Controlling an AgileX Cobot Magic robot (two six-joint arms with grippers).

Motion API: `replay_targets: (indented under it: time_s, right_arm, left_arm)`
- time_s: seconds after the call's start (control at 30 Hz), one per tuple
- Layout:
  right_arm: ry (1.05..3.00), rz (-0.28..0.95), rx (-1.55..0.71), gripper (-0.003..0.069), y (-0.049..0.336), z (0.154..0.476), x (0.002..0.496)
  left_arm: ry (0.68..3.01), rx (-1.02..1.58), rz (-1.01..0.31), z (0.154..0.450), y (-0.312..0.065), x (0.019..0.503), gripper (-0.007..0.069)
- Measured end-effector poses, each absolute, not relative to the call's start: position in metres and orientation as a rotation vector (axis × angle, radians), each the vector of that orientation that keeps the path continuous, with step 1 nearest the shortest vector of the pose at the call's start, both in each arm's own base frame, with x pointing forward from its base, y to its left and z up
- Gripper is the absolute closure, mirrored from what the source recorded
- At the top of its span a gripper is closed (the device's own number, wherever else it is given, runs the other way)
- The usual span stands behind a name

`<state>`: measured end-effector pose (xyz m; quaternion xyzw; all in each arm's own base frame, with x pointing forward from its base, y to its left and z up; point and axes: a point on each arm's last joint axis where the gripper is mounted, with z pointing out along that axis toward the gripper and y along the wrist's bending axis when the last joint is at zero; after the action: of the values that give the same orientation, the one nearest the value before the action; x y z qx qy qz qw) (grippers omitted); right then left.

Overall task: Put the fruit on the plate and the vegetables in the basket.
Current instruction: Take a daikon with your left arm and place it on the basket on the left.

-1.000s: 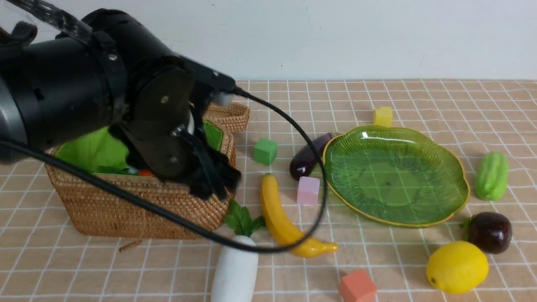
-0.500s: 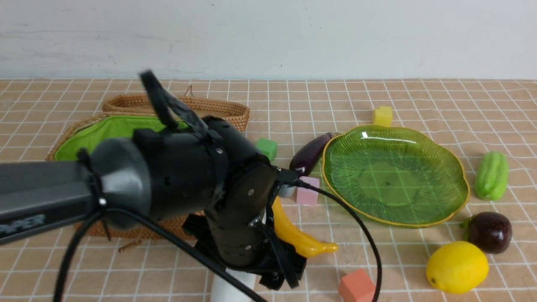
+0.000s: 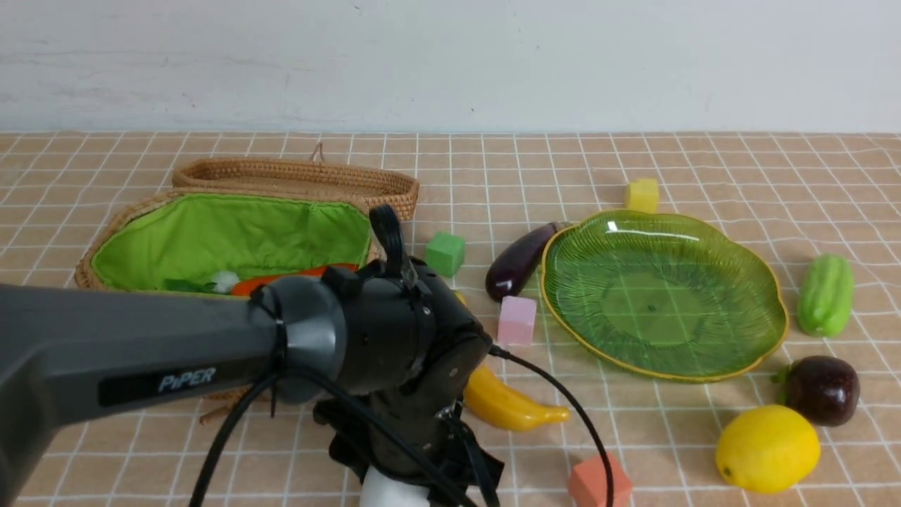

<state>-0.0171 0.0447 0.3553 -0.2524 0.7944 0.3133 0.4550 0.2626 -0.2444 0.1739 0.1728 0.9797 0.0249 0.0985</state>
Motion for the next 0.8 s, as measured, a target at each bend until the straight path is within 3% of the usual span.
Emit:
replay_targets:
  time_s: [0.1,0.2,0.3,0.33,0.37,0.4,0.47,0.57,0.7,0.8]
  right_arm:
    - [1.959,0.773,-0.622,0.0495,0.045,0.355,-0.017]
    - [1.940,0.769,-0.607,0.0494,0.045,0.357,-0.016]
    - [1.906,0.765,-0.582,0.0491,0.044,0.360,-0.014]
    - [1.902,0.765,-0.578,0.0491,0.044,0.360,-0.013]
    - [1.884,0.763,-0.565,0.0490,0.044,0.362,-0.012]
    - [1.882,0.763,-0.564,0.0490,0.044,0.362,-0.012]
    - [1.872,0.762,-0.556,0.0489,0.044,0.363,-0.011]
    - [1.871,0.762,-0.556,0.0489,0.044,0.363,-0.011]
    - [1.874,0.762,-0.555,0.0486,0.044,0.362,-0.011]
    - [1.875,0.762,-0.555,0.0484,0.044,0.362,-0.011]
  left_arm:
    - [2.886,0.558,0.067,0.199,-0.241,0.251,0.0103]
    - [2.685,0.758,0.030,0.267,-0.226,0.233,0.0103]
    - [2.356,0.962,0.116,0.324,-0.197,0.234,0.0103]
    - [2.343,0.977,0.119,0.326,-0.196,0.233,0.0103]
    - [2.204,1.026,0.217,0.345,-0.173,0.244,0.0103]
    - [2.182,1.051,0.237,0.347,-0.170,0.245,0.0103]
    - [2.053,1.146,0.399,0.352,-0.141,0.271,0.0103]
    - [2.005,1.239,0.528,0.340,-0.116,0.301,0.0103]
    - [2.023,1.310,0.604,0.314,-0.099,0.329,0.0100]
    - [2.033,1.316,0.640,0.305,-0.093,0.339,0.0036]
